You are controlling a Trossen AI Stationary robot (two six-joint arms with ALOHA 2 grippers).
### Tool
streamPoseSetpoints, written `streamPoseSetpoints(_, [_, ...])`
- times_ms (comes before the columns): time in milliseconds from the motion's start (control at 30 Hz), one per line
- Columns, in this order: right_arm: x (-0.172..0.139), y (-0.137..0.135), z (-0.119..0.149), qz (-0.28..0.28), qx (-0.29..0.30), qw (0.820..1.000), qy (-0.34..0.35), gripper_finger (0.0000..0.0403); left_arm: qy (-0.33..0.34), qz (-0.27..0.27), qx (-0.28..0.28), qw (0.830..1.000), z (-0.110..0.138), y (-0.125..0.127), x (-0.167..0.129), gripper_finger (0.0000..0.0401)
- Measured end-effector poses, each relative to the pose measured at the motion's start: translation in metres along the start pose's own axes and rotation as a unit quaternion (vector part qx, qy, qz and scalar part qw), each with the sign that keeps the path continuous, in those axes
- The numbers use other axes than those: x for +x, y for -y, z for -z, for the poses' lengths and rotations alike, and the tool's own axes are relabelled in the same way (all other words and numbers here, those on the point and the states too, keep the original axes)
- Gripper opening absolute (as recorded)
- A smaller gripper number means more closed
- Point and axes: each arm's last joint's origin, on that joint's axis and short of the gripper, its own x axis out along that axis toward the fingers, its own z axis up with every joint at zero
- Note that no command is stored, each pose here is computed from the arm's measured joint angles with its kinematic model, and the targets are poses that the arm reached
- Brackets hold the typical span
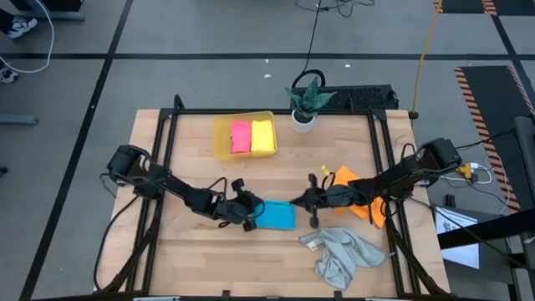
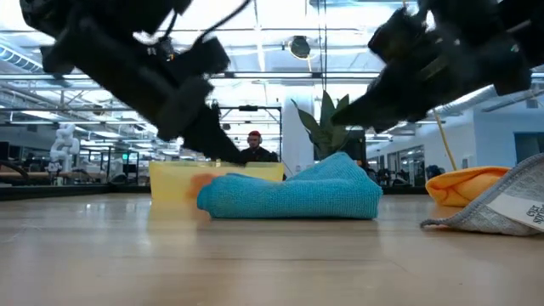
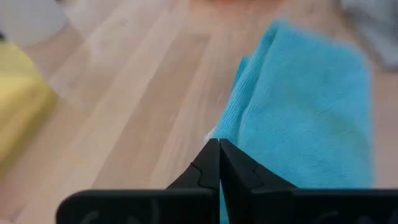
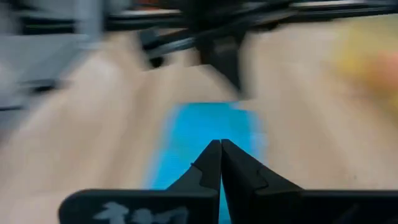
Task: Fold microfiber towels
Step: Fold the blue microfiber cloth
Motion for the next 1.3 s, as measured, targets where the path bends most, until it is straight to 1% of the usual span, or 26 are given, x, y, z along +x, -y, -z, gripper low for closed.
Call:
streamPoseSetpoints(67, [0.0,-0.005,0.0,-0.055,0.006,0.998,-0.005,0.0001,0.02,0.007,0.001,1.0,-0.005,0.002,-0.002,0.0005])
streamPoseSetpoints(100, [0.0,-0.006,0.002,-0.064,0.008,0.998,-0.01,0.0001,0.025,0.009,0.005,1.0,-0.006,0.004,-0.003,0.0007])
streamPoseSetpoints(133, [0.002,-0.007,0.004,-0.064,0.01,0.998,-0.013,0.0001,0.025,0.012,0.012,1.0,-0.005,0.004,-0.003,0.001])
streamPoseSetpoints(233, [0.007,-0.006,0.013,-0.059,0.011,0.998,-0.025,0.0001,0.023,0.044,0.021,0.999,-0.005,0.006,0.0,0.0013])
streamPoseSetpoints(333, [0.017,-0.003,0.021,-0.052,0.013,0.998,-0.025,0.0,0.005,0.04,0.028,0.999,0.001,0.003,0.005,0.0007])
streamPoseSetpoints(400, [0.022,0.002,0.026,-0.028,0.016,0.999,-0.029,0.0,0.001,0.035,0.02,0.999,0.003,0.001,0.011,0.0003])
streamPoseSetpoints(467, [0.024,0.007,0.031,0.003,0.023,0.999,-0.039,0.0,-0.029,0.02,0.026,0.999,0.01,-0.005,0.014,0.0006])
streamPoseSetpoints(600, [0.023,0.016,0.039,0.057,0.041,0.995,-0.077,0.0,-0.066,-0.015,0.013,0.998,0.024,-0.013,0.025,0.0015])
streamPoseSetpoints(700, [0.023,0.018,0.042,0.077,0.05,0.992,-0.092,0.0,-0.059,-0.023,0.005,0.998,0.029,-0.014,0.035,0.0011])
streamPoseSetpoints(800, [0.022,0.018,0.042,0.091,0.054,0.99,-0.088,0.0,-0.06,-0.022,0.008,0.998,0.029,-0.014,0.035,0.0003])
streamPoseSetpoints(900, [0.021,0.018,0.038,0.095,0.048,0.991,-0.083,0.0,-0.064,-0.016,0.011,0.998,0.024,-0.013,0.027,0.0009])
streamPoseSetpoints(1000, [0.015,0.018,0.031,0.136,0.045,0.987,-0.071,0.0,-0.058,-0.006,0.013,0.998,0.017,-0.01,0.015,0.0015])
streamPoseSetpoints(1067, [0.01,0.018,0.025,0.166,0.048,0.983,-0.058,0.0,-0.04,-0.01,0.004,0.999,0.009,-0.008,0.006,0.0013])
streamPoseSetpoints(1100, [0.008,0.018,0.022,0.17,0.049,0.983,-0.05,0.0,-0.035,-0.014,0.002,0.999,0.006,-0.008,0.002,0.0009])
streamPoseSetpoints(1167, [0.008,0.015,0.014,0.148,0.06,0.987,-0.023,0.0,-0.027,-0.022,0.002,0.999,0.003,-0.007,-0.005,0.0004])
streamPoseSetpoints(1233, [0.008,0.01,0.009,0.1,0.061,0.993,-0.009,0.0,-0.004,-0.017,-0.01,1.0,-0.003,-0.004,-0.007,0.0005])
streamPoseSetpoints(1300, [0.011,0.007,0.008,0.051,0.064,0.997,0.002,0.0,0.006,-0.008,-0.009,1.0,-0.004,-0.002,-0.007,0.001])
